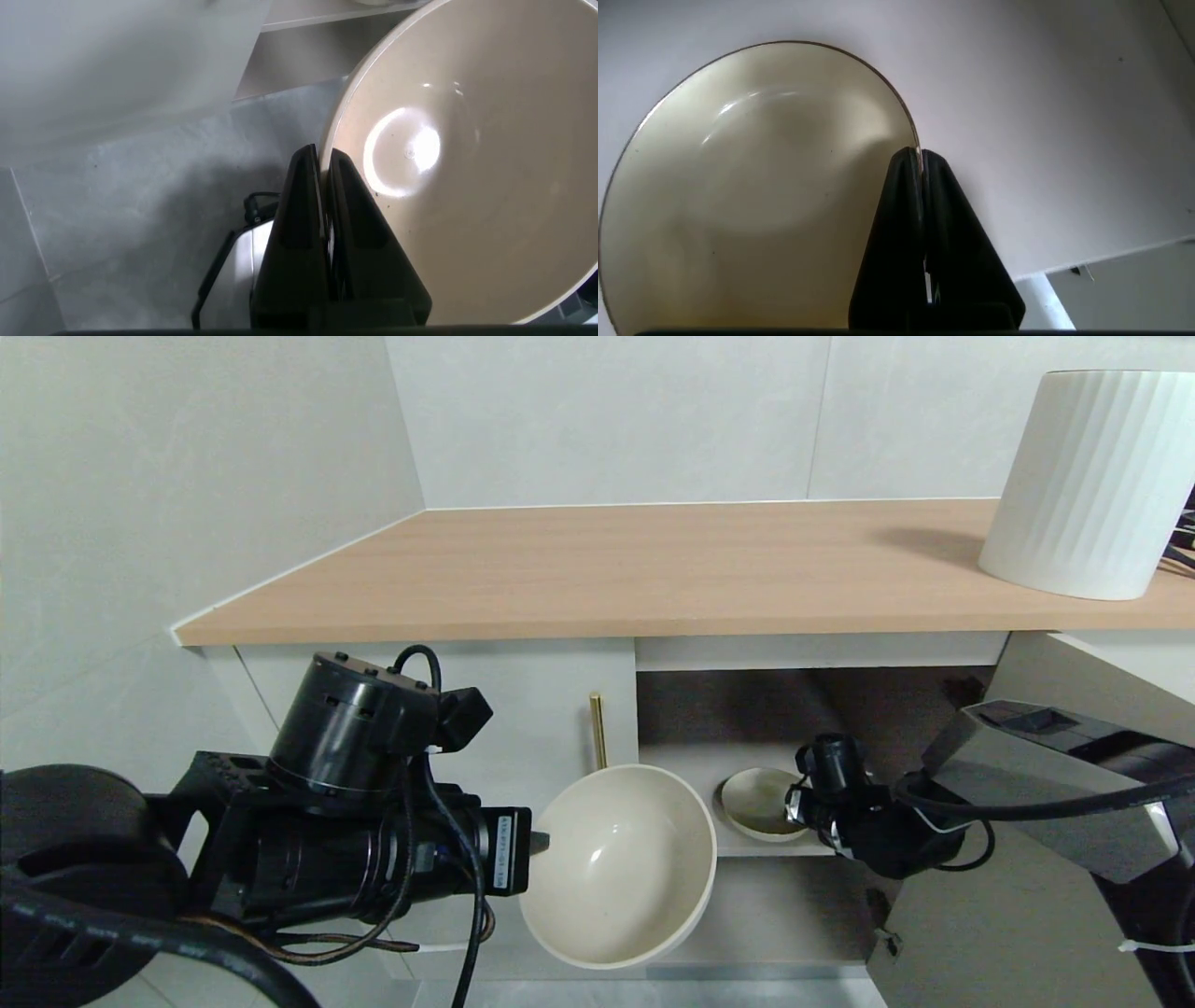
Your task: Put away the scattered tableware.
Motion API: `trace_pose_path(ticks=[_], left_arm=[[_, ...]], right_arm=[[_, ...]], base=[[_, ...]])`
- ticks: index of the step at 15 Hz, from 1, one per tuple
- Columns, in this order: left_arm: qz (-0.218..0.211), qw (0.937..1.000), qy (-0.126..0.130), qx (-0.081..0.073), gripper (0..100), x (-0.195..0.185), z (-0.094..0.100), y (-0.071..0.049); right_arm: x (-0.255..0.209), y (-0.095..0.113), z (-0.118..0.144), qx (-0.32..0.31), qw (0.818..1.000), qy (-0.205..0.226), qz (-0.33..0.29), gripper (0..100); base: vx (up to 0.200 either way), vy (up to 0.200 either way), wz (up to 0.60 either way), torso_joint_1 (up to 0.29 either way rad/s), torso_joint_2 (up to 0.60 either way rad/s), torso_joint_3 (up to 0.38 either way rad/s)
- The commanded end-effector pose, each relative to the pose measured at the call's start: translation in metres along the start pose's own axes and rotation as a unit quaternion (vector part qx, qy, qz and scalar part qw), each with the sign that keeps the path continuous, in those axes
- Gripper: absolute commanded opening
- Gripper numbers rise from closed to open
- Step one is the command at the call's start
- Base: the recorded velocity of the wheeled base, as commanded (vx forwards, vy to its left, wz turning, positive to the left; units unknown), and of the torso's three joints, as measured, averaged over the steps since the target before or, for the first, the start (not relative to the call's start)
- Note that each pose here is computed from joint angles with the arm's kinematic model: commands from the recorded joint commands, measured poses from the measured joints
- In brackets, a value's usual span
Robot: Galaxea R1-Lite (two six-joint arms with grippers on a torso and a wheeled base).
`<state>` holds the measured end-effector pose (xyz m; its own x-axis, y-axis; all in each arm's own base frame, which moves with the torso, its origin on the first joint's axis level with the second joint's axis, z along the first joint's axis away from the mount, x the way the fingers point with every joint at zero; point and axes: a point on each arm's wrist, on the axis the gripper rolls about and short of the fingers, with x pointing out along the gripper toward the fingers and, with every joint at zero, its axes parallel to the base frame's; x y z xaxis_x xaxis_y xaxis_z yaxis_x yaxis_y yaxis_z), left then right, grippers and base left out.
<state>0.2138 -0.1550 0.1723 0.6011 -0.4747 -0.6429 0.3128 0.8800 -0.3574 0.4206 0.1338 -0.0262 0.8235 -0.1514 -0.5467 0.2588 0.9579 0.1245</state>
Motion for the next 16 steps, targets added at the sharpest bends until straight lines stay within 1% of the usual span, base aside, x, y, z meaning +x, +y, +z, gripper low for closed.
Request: trace_pose_path(ticks=[1,5,6,9,13,14,15,16], left_arm=[[0.0,1.0,0.0,0.0,0,0.0,0.0,0.0],[0.0,1.0,0.0,0.0,0,0.0,0.0,0.0],[0.0,1.0,0.0,0.0,0,0.0,0.0,0.0],[0.0,1.0,0.0,0.0,0,0.0,0.0,0.0],[0.002,1.0,0.004,0.001,0,0.003,-0.001,0.0],[0.002,0.9999,0.01,0.003,0,0.006,-0.002,-0.001],[0.002,0.9998,0.02,0.007,0,0.01,-0.006,-0.003],[0.006,0.9994,0.032,0.012,0,0.013,-0.01,-0.005]], right_arm=[[0.002,0.001,0.0,0.001,1.0,-0.002,0.0,0],[0.003,0.002,0.003,0.007,1.0,-0.008,0.002,0],[0.003,0.002,0.003,0.008,1.0,-0.008,0.0,100],[0.004,0.002,0.006,0.013,1.0,-0.011,0.001,100],[-0.009,0.002,0.019,0.027,0.999,-0.021,0.005,100],[-0.026,-0.001,0.026,0.026,0.999,-0.018,0.012,100],[-0.057,-0.001,0.037,0.017,0.999,0.003,0.039,100],[-0.083,0.003,0.048,0.012,0.998,0.014,0.063,100]], base=[[0.0,0.0,0.0,0.0,0.0,0.0],[0.0,0.0,0.0,0.0,0.0,0.0],[0.0,0.0,0.0,0.0,0.0,0.0],[0.0,0.0,0.0,0.0,0.0,0.0],[0.0,0.0,0.0,0.0,0.0,0.0],[0.0,0.0,0.0,0.0,0.0,0.0],[0.0,0.0,0.0,0.0,0.0,0.0],[0.0,0.0,0.0,0.0,0.0,0.0]])
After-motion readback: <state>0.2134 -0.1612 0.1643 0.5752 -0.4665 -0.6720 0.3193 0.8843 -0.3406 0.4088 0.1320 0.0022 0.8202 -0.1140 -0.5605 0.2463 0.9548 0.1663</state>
